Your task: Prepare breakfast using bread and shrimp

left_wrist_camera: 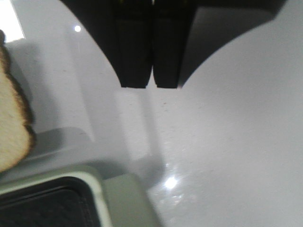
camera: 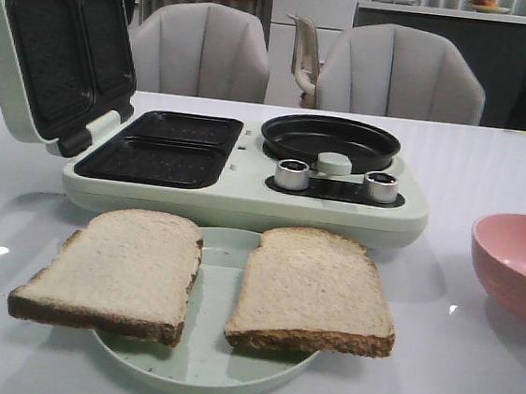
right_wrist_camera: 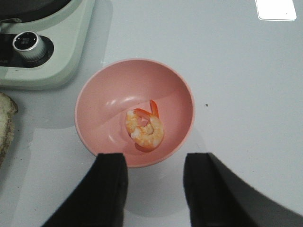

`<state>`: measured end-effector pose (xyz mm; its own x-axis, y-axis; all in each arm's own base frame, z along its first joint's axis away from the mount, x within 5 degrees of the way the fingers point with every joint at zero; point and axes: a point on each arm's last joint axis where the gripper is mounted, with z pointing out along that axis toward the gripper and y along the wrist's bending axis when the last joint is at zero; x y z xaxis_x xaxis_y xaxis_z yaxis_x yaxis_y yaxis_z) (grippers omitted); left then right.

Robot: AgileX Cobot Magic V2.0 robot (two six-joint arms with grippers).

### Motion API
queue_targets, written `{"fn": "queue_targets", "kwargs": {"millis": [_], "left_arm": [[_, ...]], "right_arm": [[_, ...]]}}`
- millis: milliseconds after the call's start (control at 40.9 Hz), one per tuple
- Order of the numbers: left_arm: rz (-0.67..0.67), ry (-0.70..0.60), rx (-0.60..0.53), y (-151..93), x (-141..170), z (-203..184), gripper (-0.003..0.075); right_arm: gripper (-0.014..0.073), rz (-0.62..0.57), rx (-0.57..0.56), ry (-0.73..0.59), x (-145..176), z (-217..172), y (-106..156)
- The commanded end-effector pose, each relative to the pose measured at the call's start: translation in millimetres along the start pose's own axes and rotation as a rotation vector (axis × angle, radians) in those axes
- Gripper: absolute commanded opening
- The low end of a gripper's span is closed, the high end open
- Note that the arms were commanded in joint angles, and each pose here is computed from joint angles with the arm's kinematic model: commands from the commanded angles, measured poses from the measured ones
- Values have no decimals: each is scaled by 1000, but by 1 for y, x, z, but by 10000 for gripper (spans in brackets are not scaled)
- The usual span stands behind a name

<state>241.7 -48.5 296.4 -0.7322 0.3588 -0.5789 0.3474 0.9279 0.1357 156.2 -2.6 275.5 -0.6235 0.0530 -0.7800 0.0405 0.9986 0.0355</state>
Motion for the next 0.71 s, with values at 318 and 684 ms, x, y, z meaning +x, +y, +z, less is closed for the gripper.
{"fn": "queue_targets", "kwargs": {"millis": [318,684], "left_arm": [[538,-60,166,-99,29,8,246],[1046,-195,196,-156,79,13,454]], "right_arm": [[412,-9,4,-106,-17,-6,0],[412,-9,4,-106,-17,-6,0]]}}
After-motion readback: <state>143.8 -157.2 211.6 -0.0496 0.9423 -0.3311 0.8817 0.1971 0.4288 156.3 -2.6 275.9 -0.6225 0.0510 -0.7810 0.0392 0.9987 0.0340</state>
